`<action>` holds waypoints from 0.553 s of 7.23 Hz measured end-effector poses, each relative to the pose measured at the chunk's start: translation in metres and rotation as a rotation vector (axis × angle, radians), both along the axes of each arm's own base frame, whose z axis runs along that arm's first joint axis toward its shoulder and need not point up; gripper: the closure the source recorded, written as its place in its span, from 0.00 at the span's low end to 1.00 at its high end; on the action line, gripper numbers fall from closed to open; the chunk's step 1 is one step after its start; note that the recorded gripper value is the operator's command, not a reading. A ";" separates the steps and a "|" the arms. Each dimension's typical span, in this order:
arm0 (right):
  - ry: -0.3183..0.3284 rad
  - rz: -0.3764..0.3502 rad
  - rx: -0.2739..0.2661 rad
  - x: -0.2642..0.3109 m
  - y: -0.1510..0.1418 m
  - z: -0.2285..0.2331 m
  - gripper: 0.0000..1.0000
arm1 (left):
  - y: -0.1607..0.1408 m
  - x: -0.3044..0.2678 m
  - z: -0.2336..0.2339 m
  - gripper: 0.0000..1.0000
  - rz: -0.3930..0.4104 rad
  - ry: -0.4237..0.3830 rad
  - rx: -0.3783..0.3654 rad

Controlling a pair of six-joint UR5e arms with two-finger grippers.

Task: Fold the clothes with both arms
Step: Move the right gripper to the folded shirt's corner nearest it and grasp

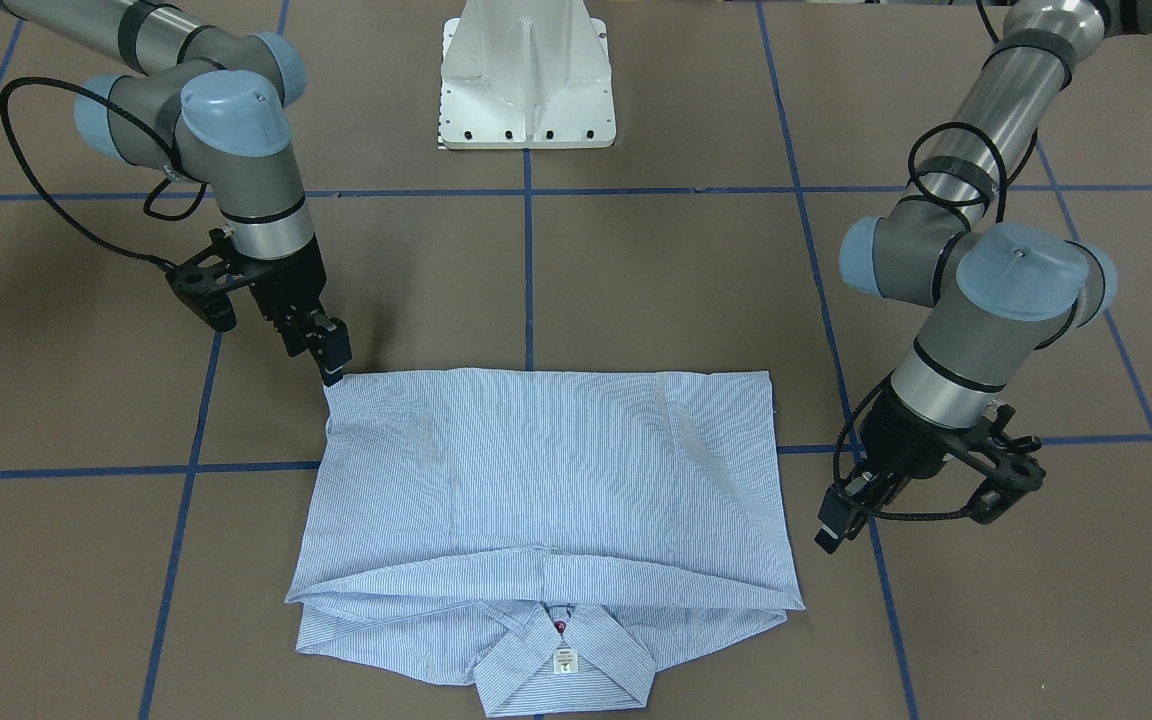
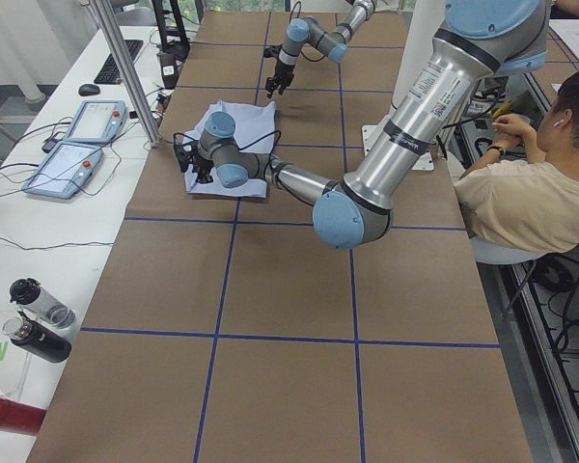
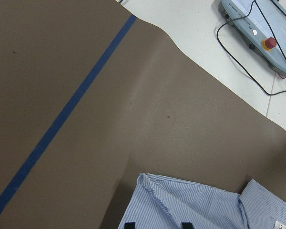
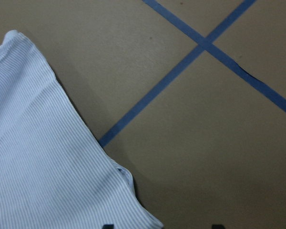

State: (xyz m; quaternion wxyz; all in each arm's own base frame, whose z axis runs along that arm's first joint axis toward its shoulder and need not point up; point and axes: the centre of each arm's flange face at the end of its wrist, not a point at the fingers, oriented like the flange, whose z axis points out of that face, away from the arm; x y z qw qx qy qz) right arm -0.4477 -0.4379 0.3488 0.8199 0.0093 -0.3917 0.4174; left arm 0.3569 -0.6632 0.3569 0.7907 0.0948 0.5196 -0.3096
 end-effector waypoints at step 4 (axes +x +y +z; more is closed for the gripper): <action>-0.074 0.018 0.001 -0.023 0.007 0.016 0.28 | -0.002 -0.003 -0.001 0.58 -0.009 -0.024 0.034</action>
